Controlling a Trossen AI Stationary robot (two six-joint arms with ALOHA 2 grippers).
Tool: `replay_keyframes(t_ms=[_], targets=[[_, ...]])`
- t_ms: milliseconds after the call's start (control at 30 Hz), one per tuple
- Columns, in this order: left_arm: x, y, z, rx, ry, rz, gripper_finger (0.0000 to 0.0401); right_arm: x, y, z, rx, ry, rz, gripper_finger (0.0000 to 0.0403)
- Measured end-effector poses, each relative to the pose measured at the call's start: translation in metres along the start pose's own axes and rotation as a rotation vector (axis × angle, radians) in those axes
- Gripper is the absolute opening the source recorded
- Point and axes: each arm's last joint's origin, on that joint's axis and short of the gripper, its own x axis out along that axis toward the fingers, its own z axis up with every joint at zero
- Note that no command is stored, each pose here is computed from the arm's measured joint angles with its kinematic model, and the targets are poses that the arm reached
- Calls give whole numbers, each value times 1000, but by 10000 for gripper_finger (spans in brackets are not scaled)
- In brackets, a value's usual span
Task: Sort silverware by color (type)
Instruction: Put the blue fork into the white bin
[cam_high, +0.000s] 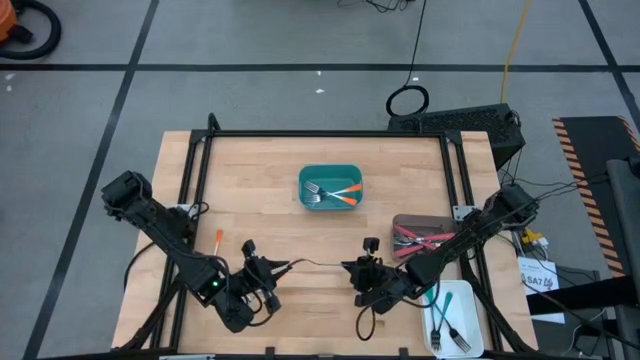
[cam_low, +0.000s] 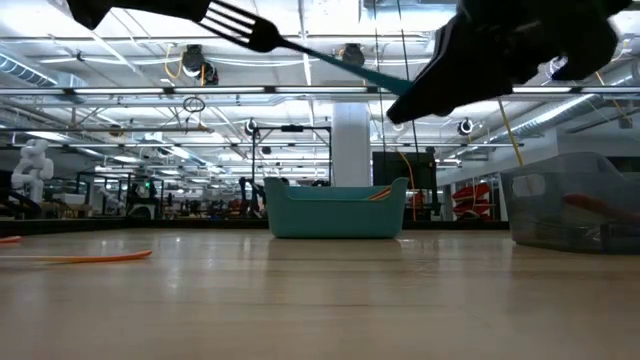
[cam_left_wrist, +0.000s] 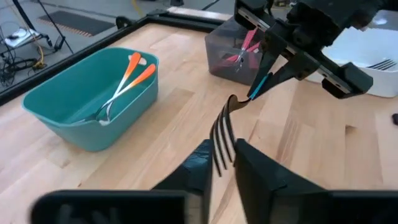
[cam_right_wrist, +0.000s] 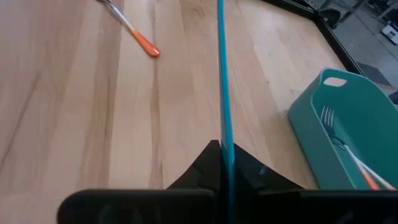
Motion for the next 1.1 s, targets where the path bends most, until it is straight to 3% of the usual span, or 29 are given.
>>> replay_keyframes(t_ms=[133, 267, 433, 700, 1100], targets=[[-2, -2, 1, 17, -18, -6, 106, -12, -9, 2, 5, 34, 16, 1], [-2, -2, 2, 28, -31, 0, 129, -26, -13, 1, -10, 60, 29, 0], [-2, -2, 2, 84, -31, 1, 131, -46, -17, 0, -12, 67, 38, 0], [-2, -3, 2, 80, -23, -9, 131, -76, -22, -1, 41, 68, 77, 0], [-2, -3, 1, 56, 0, -33, 131, -129, -36, 21, 63, 359, 172, 0]])
